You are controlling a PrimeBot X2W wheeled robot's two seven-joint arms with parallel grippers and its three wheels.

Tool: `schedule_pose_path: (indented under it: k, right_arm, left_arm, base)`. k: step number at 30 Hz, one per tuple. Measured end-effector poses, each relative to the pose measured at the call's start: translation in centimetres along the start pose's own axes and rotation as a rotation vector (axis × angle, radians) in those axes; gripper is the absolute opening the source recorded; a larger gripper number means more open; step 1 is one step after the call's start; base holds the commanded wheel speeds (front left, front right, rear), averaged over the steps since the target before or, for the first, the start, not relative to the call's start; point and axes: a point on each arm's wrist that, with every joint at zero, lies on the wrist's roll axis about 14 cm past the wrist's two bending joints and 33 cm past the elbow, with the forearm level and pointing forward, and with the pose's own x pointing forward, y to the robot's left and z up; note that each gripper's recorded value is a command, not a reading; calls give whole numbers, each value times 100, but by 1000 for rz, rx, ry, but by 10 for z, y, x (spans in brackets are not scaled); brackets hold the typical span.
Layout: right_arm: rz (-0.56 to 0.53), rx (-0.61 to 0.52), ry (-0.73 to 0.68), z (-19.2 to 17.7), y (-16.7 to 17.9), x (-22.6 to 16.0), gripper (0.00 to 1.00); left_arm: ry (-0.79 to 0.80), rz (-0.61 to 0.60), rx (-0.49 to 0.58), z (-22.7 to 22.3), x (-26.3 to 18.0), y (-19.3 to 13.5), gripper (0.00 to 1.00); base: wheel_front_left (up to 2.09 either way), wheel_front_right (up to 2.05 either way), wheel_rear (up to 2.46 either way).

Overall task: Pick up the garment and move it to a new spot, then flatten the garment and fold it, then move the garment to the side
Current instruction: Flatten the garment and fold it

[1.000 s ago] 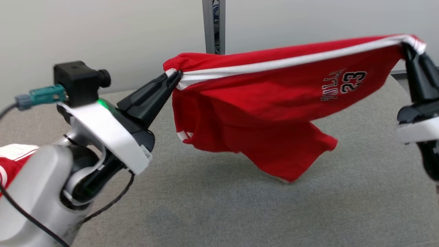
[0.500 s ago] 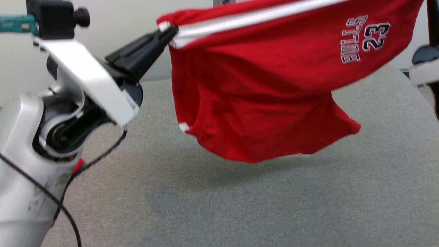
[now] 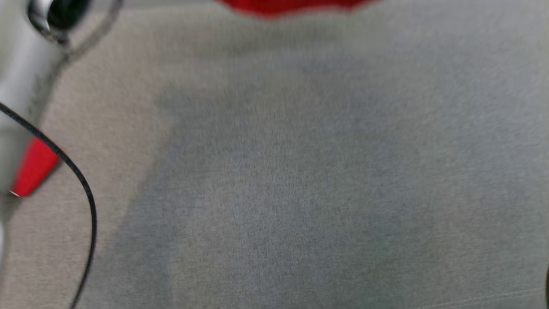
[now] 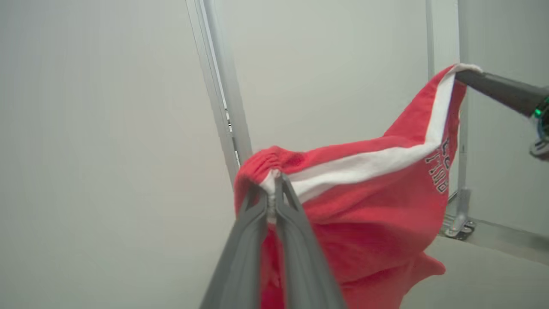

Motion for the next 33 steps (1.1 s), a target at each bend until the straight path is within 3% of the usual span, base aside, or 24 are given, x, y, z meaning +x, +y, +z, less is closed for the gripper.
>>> schedule_pose_path:
  k: [2,4,7,15,18,23,33]
  right_arm:
    - [2,-23,-55,6,-3,24,0]
    - [-3,-58,-100,3,-8,41,0]
    - [-5,-83,-69,-42,-11,51,0]
    - [6,-36,197,-216,-6,18,0]
    - [15,6,270,-255,1,-3,0]
    - [51,45,335,-269,11,-37,0]
    - [-17,156,514,-268,-4,-148,0]
  left_arm:
    - [-52,1,167,-4,16,18,0]
    - [-109,22,221,-15,30,38,0]
    - [-78,20,272,-61,47,53,0]
    - [98,-6,120,-206,36,56,0]
    - [173,-33,76,-242,10,45,0]
    - [236,-83,-3,-257,-26,17,0]
    - [319,-153,-170,-250,-112,-46,0]
  base:
    - [0,0,0]
    - [0,0,0]
    - [0,0,0]
    - [0,0,0]
    - [0,0,0]
    - [0,0,0]
    - [0,0,0]
